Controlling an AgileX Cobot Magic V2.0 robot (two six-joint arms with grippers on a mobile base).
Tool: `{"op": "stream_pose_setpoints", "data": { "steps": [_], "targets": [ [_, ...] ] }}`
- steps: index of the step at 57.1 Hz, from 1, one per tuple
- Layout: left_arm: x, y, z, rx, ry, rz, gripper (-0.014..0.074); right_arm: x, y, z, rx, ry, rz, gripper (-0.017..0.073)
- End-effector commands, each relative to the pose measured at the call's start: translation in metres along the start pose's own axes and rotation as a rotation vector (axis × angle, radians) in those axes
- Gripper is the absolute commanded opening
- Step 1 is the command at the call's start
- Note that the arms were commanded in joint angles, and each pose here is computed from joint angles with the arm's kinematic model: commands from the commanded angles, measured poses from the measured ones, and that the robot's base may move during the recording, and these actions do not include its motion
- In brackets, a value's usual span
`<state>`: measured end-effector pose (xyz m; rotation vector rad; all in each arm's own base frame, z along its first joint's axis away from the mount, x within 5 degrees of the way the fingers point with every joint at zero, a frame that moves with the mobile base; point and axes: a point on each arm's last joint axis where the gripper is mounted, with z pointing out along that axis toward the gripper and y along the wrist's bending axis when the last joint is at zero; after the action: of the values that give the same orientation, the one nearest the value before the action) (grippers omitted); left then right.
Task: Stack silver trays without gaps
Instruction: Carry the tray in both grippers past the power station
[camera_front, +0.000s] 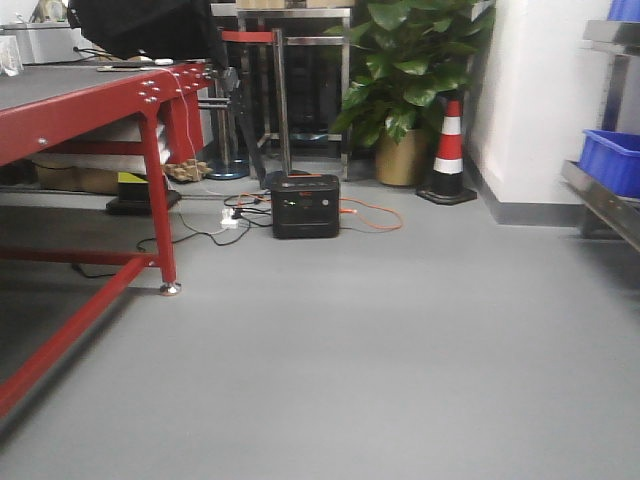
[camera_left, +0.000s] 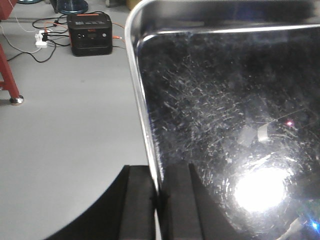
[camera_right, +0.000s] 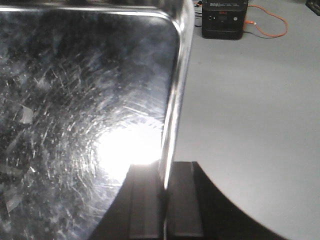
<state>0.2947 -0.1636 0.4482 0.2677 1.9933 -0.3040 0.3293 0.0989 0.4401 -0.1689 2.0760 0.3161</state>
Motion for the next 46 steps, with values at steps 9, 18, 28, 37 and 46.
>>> {"op": "stream_pose_setpoints", "data": {
  "steps": [9, 18, 28, 37, 46],
  "targets": [
    [-0.0074, 0.0001, -0.0090, 0.003, -0.052, 0.023, -0.0009, -0.0097, -0.0012, -0.0088, 0.013, -0.072, -0.039, -0.0079],
    [-0.0074, 0.0001, -0.0090, 0.003, -0.052, 0.023, -0.0009, -0.0100, -0.0010, -0.0089, 0.012, -0.076, -0.038, -0.0079],
    [-0.0074, 0.0001, -0.0090, 0.003, -0.052, 0.023, -0.0009, -0.0100, -0.0010, -0.0089, 0.012, -0.076, -0.038, -0.0079],
    [-0.0074, 0.0001, -0.0090, 0.003, -0.052, 0.023, -0.0009, -0.0102, -0.0010, -0.0089, 0.012, -0.078, -0.038, -0.0079],
    [-0.0074, 0.0001, -0.0090, 0.003, -0.052, 0.023, -0.0009, -0.0102, -0.0010, -0.0089, 0.012, -0.078, -0.038, -0.0079]
  ]
}}
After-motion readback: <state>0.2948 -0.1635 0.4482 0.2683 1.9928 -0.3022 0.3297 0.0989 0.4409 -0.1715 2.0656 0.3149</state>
